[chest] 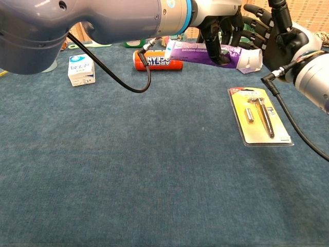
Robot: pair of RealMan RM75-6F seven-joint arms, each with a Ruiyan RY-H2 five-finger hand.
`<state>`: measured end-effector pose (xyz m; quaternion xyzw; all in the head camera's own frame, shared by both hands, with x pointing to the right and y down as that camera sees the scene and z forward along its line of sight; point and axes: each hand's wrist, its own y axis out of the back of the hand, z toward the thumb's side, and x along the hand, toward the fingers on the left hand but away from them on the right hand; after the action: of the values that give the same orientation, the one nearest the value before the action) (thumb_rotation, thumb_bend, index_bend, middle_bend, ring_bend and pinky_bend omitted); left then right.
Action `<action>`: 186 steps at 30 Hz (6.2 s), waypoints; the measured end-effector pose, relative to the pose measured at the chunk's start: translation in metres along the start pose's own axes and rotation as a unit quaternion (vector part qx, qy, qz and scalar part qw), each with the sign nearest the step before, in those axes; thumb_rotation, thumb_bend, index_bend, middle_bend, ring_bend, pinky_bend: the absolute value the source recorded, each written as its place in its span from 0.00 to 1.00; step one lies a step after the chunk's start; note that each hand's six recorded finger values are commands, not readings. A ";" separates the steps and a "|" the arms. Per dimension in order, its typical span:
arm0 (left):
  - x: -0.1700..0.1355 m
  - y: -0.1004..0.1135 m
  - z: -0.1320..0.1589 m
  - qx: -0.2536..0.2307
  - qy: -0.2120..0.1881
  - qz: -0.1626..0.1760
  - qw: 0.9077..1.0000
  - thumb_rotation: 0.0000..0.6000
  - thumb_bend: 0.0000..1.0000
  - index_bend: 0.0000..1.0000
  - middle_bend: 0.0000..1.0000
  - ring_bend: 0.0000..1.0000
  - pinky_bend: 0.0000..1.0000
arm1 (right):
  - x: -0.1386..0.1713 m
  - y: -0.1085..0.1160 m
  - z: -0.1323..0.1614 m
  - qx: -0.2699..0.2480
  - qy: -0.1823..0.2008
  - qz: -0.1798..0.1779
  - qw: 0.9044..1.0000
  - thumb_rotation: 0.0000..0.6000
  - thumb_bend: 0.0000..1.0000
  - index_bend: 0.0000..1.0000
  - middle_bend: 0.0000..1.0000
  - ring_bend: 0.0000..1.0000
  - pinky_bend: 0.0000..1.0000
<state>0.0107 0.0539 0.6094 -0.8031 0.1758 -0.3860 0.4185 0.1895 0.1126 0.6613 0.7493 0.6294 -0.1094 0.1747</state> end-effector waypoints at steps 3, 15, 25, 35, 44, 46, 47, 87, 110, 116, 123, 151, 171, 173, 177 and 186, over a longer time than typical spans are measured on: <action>0.000 0.000 0.001 -0.001 0.002 -0.001 1.000 1.00 0.38 0.66 0.54 0.56 0.53 | -0.002 -0.003 -0.004 0.005 -0.001 -0.003 1.000 0.30 0.00 0.00 0.00 0.00 0.00; 0.004 -0.004 0.009 0.005 0.001 -0.007 1.000 1.00 0.38 0.66 0.54 0.56 0.53 | -0.011 -0.010 -0.011 0.007 -0.008 -0.010 1.000 0.30 0.00 0.00 0.00 0.00 0.00; 0.006 -0.007 0.012 0.008 0.004 -0.011 1.000 1.00 0.38 0.66 0.54 0.56 0.53 | -0.016 -0.009 -0.012 0.005 -0.007 -0.018 1.000 0.30 0.00 0.00 0.00 0.00 0.00; 0.004 -0.008 0.006 -0.010 0.019 0.013 1.000 1.00 0.38 0.66 0.55 0.57 0.53 | -0.019 -0.006 -0.008 -0.050 -0.010 -0.022 0.998 0.30 0.00 0.00 0.00 0.00 0.00; 0.004 -0.007 0.005 -0.021 0.022 0.027 0.999 1.00 0.38 0.66 0.55 0.57 0.53 | -0.020 -0.007 -0.010 -0.068 -0.016 -0.022 0.997 0.30 0.00 0.00 0.00 0.00 0.00; 0.004 -0.008 0.006 -0.024 0.023 0.027 0.999 1.00 0.38 0.66 0.55 0.57 0.53 | -0.020 -0.007 -0.010 -0.071 -0.016 -0.023 0.997 0.30 0.00 0.00 0.00 0.00 0.00; 0.004 -0.008 0.006 -0.026 0.023 0.026 0.999 1.00 0.38 0.66 0.55 0.57 0.53 | -0.020 -0.007 -0.010 -0.071 -0.016 -0.023 0.997 0.30 0.00 0.00 0.00 0.00 0.00; 0.007 -0.008 0.009 -0.058 0.022 0.055 0.997 1.00 0.38 0.67 0.57 0.58 0.53 | -0.027 -0.004 -0.007 -0.133 -0.018 -0.024 0.991 0.30 0.00 0.00 0.00 0.00 0.00; 0.006 -0.008 0.008 -0.058 0.019 0.053 0.997 1.00 0.38 0.67 0.57 0.58 0.53 | -0.029 -0.003 -0.008 -0.111 -0.017 -0.020 0.994 0.30 0.00 0.00 0.00 0.00 0.00; 0.000 -0.010 -0.001 -0.045 0.020 0.048 0.998 1.00 0.38 0.67 0.57 0.57 0.53 | -0.031 0.009 -0.005 -0.072 -0.012 -0.022 0.997 0.30 0.00 0.00 0.00 0.00 0.00; -0.011 -0.014 -0.013 -0.032 0.020 0.038 0.999 1.00 0.38 0.66 0.57 0.57 0.53 | -0.031 0.027 0.000 -0.044 -0.009 -0.030 0.999 0.30 0.00 0.00 0.00 0.00 0.00; -0.031 -0.079 -0.051 0.001 0.050 -0.061 0.997 1.00 0.38 0.27 0.24 0.26 0.38 | -0.024 0.086 0.014 0.037 -0.009 -0.057 0.998 0.31 0.00 0.00 0.00 0.00 0.00; -0.079 -0.042 -0.109 -0.045 0.099 0.008 0.994 1.00 0.38 0.13 0.08 0.11 0.28 | -0.013 0.124 0.025 0.188 -0.020 -0.040 0.981 0.60 0.00 0.00 0.00 0.00 0.00; -0.095 -0.037 -0.123 -0.047 0.114 0.019 0.992 1.00 0.38 0.14 0.08 0.12 0.28 | -0.011 0.129 0.026 0.222 -0.022 -0.037 0.974 0.75 0.00 0.00 0.00 0.00 0.00; -0.124 -0.035 -0.149 -0.052 0.145 0.027 0.988 1.00 0.38 0.17 0.08 0.12 0.28 | -0.007 0.137 0.028 0.275 -0.025 -0.033 0.960 0.96 0.00 0.00 0.00 0.00 0.00; -0.187 -0.038 -0.198 -0.045 0.219 0.040 0.974 1.00 0.38 0.21 0.10 0.14 0.27 | 0.011 0.156 0.028 0.395 -0.035 -0.037 0.917 1.00 0.00 0.00 0.00 0.00 0.00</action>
<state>-0.2625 0.0839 0.6212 -0.7095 0.3126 -0.5267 0.3486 0.3458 0.0882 0.6508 0.7290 0.5558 -0.3818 -0.1179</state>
